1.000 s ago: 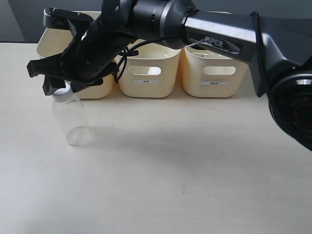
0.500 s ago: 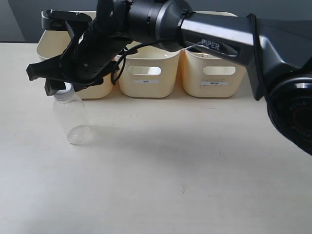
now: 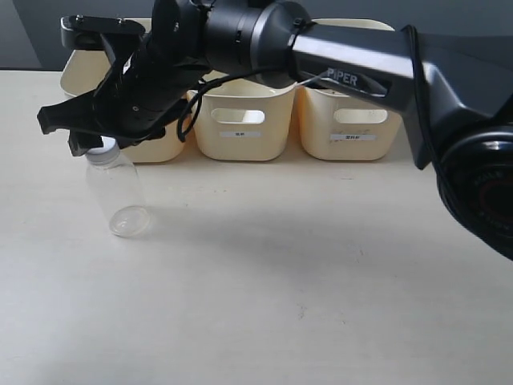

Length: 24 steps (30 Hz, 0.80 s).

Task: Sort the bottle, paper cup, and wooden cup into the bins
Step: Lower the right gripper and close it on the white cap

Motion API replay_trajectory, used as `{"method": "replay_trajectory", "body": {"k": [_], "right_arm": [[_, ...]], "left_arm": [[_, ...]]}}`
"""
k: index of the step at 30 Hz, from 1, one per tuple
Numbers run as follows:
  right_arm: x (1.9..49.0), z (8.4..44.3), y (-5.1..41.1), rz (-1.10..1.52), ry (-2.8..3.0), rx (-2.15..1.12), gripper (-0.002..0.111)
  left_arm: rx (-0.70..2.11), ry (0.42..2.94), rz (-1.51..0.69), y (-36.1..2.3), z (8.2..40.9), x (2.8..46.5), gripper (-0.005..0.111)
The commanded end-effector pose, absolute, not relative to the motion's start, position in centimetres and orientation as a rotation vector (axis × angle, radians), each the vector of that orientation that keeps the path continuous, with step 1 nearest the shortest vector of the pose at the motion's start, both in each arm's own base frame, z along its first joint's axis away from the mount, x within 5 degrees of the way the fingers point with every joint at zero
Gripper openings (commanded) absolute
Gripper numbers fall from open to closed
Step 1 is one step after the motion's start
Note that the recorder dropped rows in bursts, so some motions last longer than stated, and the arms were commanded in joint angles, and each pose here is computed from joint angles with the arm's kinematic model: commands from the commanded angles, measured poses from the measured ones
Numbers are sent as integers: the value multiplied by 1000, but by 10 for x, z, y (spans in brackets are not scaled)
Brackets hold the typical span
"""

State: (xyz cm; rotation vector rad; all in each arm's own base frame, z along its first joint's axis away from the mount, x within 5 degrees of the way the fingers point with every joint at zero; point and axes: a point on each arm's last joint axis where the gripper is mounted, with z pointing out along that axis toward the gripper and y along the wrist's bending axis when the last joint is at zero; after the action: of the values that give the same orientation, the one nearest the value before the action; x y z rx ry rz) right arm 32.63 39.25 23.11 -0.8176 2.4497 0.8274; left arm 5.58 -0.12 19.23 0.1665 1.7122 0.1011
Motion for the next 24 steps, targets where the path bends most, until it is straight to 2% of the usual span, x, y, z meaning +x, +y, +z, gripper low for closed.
{"method": "replay_trajectory", "body": {"k": [1,11,13,19,22,24], "right_arm": [[327,229,394,810,2444,-812,57],[328,216,397,823,2475,-799,55],[329,217,397,823,2473,-798,49],[328,216,396,810,2478,-810,15],[328,218,396,812,2473,-809,4],[328,220,396,813,2471,-811,1]], "left_arm": [[164,1708,93,-1,192,56,0],[164,1708,93,-1,192,56,0],[164,1708,93,-1,192,56,0],[164,1708,93,-1,192,56,0],[164,1708,93,-1,192,56,0],[164,1708,93,-1,192,56,0]]}}
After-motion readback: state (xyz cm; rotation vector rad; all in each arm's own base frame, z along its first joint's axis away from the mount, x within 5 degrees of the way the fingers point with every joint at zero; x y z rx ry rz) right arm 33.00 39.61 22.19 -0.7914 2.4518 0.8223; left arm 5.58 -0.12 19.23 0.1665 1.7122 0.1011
